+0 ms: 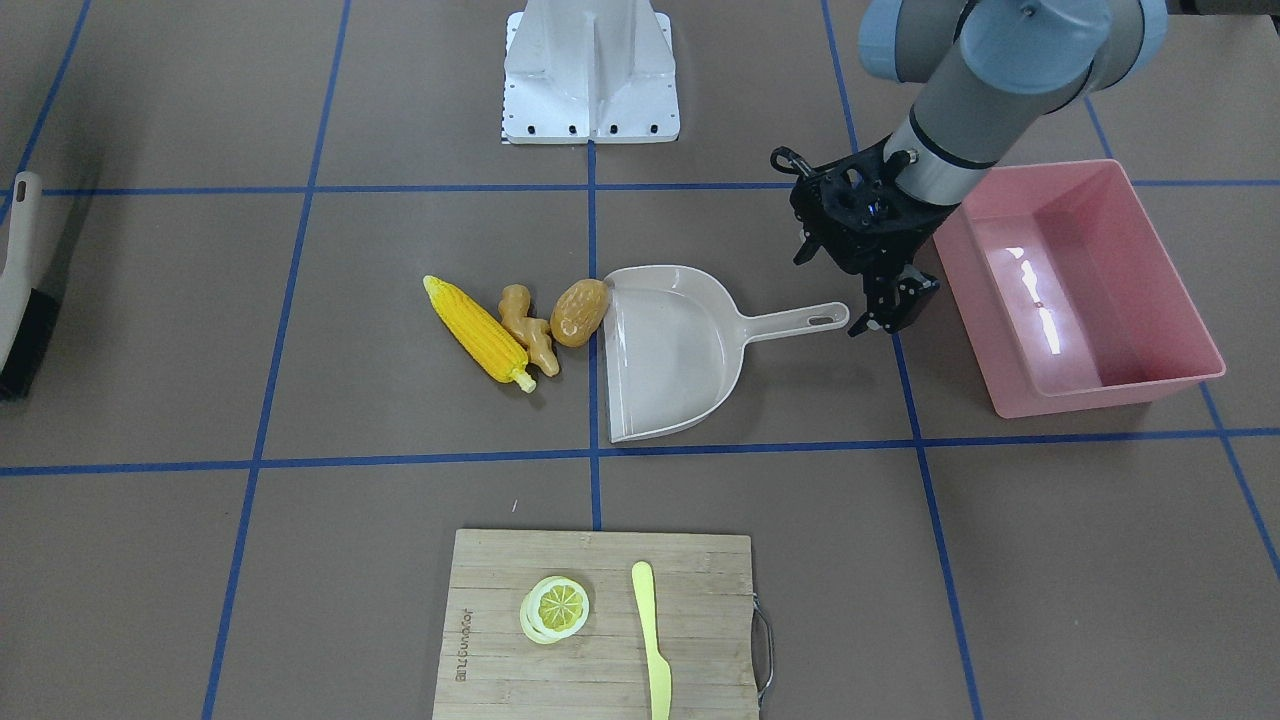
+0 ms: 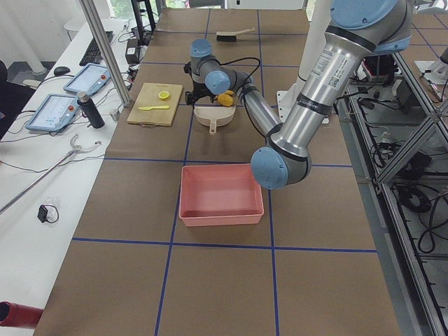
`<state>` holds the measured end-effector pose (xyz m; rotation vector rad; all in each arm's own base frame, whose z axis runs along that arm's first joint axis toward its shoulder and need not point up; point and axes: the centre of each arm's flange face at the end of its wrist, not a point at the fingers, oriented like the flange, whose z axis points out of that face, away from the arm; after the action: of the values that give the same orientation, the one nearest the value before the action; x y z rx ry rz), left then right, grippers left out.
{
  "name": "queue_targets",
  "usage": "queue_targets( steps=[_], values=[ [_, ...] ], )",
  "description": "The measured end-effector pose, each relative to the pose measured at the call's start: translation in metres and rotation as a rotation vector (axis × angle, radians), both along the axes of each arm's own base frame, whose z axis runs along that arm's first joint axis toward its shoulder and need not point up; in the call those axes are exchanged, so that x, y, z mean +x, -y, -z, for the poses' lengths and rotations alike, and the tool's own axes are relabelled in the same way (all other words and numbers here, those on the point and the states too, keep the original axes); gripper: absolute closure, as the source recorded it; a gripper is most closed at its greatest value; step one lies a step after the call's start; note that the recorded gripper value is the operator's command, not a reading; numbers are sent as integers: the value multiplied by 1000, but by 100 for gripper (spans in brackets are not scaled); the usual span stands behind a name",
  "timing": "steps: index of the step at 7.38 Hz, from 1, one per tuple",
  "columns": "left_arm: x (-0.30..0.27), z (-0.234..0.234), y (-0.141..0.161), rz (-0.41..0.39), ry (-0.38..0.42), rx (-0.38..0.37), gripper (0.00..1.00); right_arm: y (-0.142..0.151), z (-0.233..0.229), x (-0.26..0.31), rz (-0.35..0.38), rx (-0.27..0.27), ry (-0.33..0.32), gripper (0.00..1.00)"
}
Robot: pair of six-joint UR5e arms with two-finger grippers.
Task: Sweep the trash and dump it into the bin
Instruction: 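Reach the left gripper to the white dustpan handle and grasp it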
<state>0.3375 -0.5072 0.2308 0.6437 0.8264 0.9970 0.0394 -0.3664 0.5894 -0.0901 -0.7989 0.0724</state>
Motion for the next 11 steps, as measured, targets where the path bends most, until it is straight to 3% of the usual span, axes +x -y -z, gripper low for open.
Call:
queue_targets(
  steps=[1, 3, 5, 6, 8, 11],
  values=[
    [0, 3, -3, -39, -6, 69, 1, 3, 1, -19, 4, -36, -4, 0],
    [-2, 3, -10, -84, -5, 154, 1, -3, -2, -42, 38, -41, -6, 0],
    [4, 1, -18, -132, -34, 249, 2, -18, -9, -67, 107, 37, -32, 0],
    [14, -12, -18, -143, -65, 286, 2, -22, -7, -85, 96, 39, -34, 0],
    [40, -57, -13, -132, -146, 313, 2, -37, -15, -100, 82, 33, -26, 0],
    [92, -109, -26, -133, -268, 285, 6, -57, -67, -112, 48, 13, -8, 0]
  ],
)
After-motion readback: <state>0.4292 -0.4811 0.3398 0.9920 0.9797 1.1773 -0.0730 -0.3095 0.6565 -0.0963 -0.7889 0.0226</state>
